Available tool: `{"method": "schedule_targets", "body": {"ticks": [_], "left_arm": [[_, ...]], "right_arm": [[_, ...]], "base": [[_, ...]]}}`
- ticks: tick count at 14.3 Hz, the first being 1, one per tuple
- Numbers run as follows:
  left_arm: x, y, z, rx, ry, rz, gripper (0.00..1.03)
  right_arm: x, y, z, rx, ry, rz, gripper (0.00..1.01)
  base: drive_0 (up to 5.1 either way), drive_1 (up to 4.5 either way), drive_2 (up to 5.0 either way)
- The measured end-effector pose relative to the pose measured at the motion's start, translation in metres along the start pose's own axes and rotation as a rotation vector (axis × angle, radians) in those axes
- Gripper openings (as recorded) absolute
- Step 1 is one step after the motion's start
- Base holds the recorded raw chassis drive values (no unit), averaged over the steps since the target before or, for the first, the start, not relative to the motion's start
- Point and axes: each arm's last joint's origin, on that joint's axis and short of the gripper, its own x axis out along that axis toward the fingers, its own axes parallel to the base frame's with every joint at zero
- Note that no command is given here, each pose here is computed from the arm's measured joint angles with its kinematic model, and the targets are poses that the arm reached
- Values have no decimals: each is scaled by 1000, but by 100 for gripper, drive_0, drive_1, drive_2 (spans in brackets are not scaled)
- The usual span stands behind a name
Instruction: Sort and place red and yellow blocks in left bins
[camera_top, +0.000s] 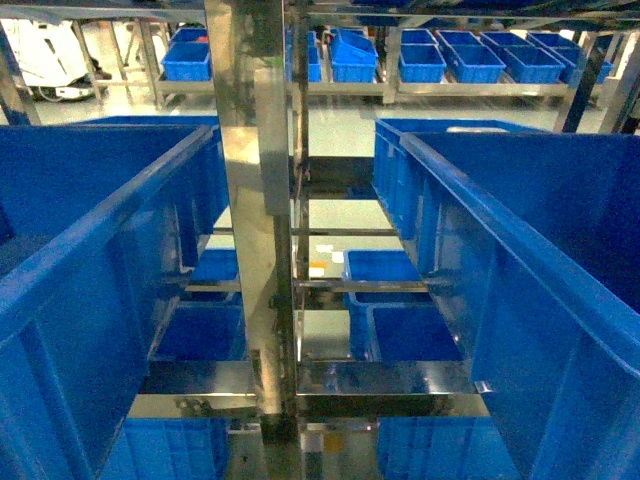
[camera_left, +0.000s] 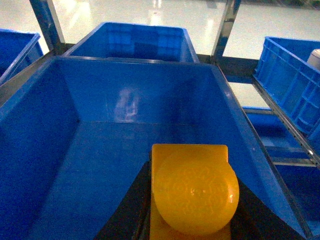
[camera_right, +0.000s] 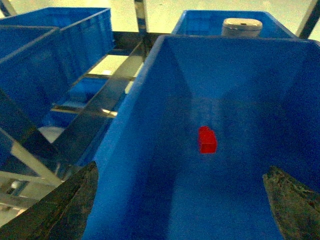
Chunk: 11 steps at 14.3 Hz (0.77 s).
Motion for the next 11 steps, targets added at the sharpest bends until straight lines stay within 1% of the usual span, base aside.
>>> {"method": "schedule_targets", "body": {"ticks": [2,3,6,11], "left_arm": [[0,0,0,0,1,-1,27],[0,0,0,0,2,-2,27],[0,0,0,0,3,-1,27],[0,0,0,0,2,-1,27]], "right_arm": [[-10,14,3,-6,-18,58,98],[-10,15,3,-4,-20,69,98],[-9,14,1,1,-9,59,98],[-9,14,1,7,-8,59,98]], "base": [[0,0,0],[0,0,0],[0,0,0],[0,0,0]]}}
